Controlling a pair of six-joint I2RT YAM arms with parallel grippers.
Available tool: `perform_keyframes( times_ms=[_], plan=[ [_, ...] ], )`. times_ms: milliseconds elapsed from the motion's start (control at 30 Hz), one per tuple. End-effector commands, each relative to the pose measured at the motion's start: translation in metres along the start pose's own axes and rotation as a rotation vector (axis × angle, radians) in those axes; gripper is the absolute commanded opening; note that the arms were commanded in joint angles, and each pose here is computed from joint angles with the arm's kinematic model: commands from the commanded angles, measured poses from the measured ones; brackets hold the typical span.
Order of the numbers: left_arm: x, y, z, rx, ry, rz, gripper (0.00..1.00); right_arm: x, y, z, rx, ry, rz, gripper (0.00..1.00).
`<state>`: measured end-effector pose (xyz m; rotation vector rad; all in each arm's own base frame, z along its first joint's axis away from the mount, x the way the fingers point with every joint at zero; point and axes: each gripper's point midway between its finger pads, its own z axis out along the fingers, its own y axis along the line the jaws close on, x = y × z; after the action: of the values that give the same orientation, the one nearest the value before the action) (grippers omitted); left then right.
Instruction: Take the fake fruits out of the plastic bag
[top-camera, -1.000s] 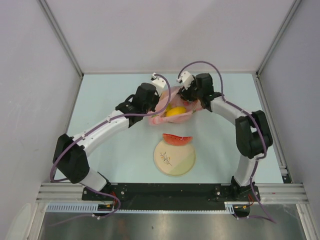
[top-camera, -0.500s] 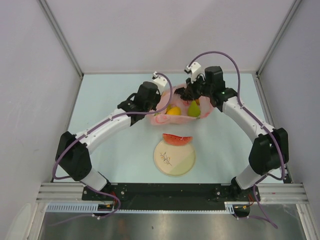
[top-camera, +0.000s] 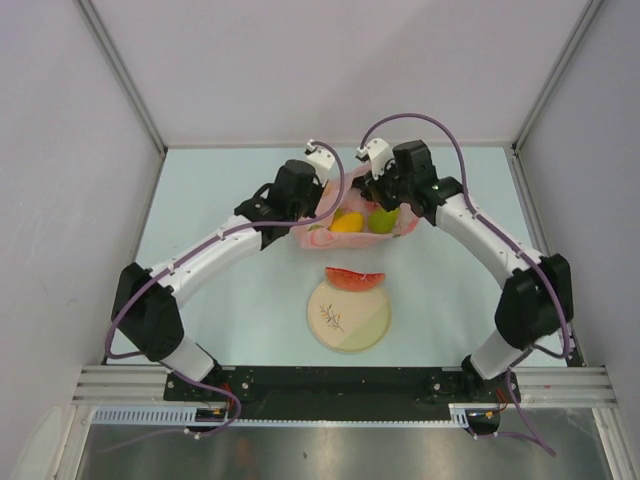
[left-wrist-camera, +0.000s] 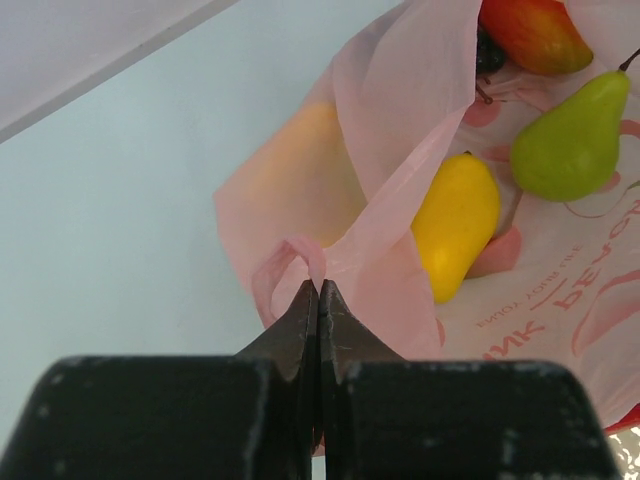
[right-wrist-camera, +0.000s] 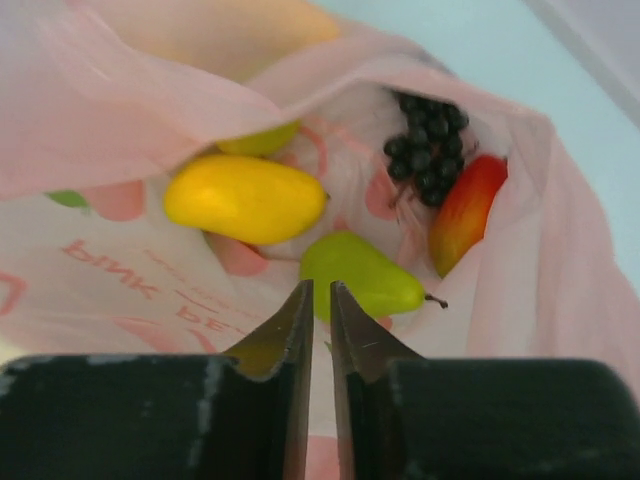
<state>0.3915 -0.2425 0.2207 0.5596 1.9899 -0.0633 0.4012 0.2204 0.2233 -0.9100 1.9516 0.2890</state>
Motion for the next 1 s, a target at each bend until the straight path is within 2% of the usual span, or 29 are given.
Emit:
perform_keyframes(
  times_ms=[0, 33, 67, 100, 167, 200, 333, 367, 500, 567, 767, 967],
  plan=[
    [-0.041, -0.001, -0.025, 0.052, -0.131, -0.064, 0.0, 0.017, -0.023, 0.024, 0.116, 0.145, 0.055, 0.22],
    [-0.044, -0.001, -0.025, 0.055, -0.143, -0.064, 0.0, 0.02, -0.023, 0.028, 0.111, 0.167, 0.102, 0.28],
    [-0.045, -0.001, -0.025, 0.055, -0.146, -0.061, 0.0, 0.017, -0.024, 0.03, 0.105, 0.171, 0.143, 0.41],
    [-0.042, 0.001, -0.024, 0.04, -0.141, -0.051, 0.0, 0.023, -0.021, 0.035, 0.102, 0.181, 0.223, 0.5],
    [-0.043, 0.005, -0.023, 0.017, -0.15, -0.054, 0.0, 0.028, -0.026, 0.035, 0.147, 0.176, 0.273, 0.67],
    [-0.041, 0.005, -0.023, 0.016, -0.145, -0.06, 0.0, 0.027, -0.028, 0.033, 0.167, 0.169, 0.293, 0.69],
    [-0.039, -0.004, -0.019, 0.063, -0.142, -0.027, 0.0, 0.028, -0.016, 0.02, 0.125, 0.188, 0.349, 0.64],
    [-0.037, -0.006, -0.016, 0.066, -0.135, -0.011, 0.0, 0.034, -0.015, 0.021, 0.123, 0.201, 0.368, 0.6],
    [-0.038, -0.007, -0.009, 0.052, -0.119, 0.003, 0.0, 0.054, -0.022, 0.029, 0.125, 0.224, 0.522, 0.57],
    [-0.034, -0.01, -0.009, 0.069, -0.099, 0.001, 0.0, 0.067, -0.02, 0.036, 0.128, 0.243, 0.559, 0.51],
    [-0.029, -0.015, -0.013, 0.097, -0.083, 0.003, 0.0, 0.075, -0.031, 0.038, 0.209, 0.231, 0.565, 0.39],
    [-0.024, -0.015, -0.017, 0.1, -0.084, 0.01, 0.0, 0.088, -0.061, 0.042, 0.367, 0.251, 0.534, 0.35]
  ],
)
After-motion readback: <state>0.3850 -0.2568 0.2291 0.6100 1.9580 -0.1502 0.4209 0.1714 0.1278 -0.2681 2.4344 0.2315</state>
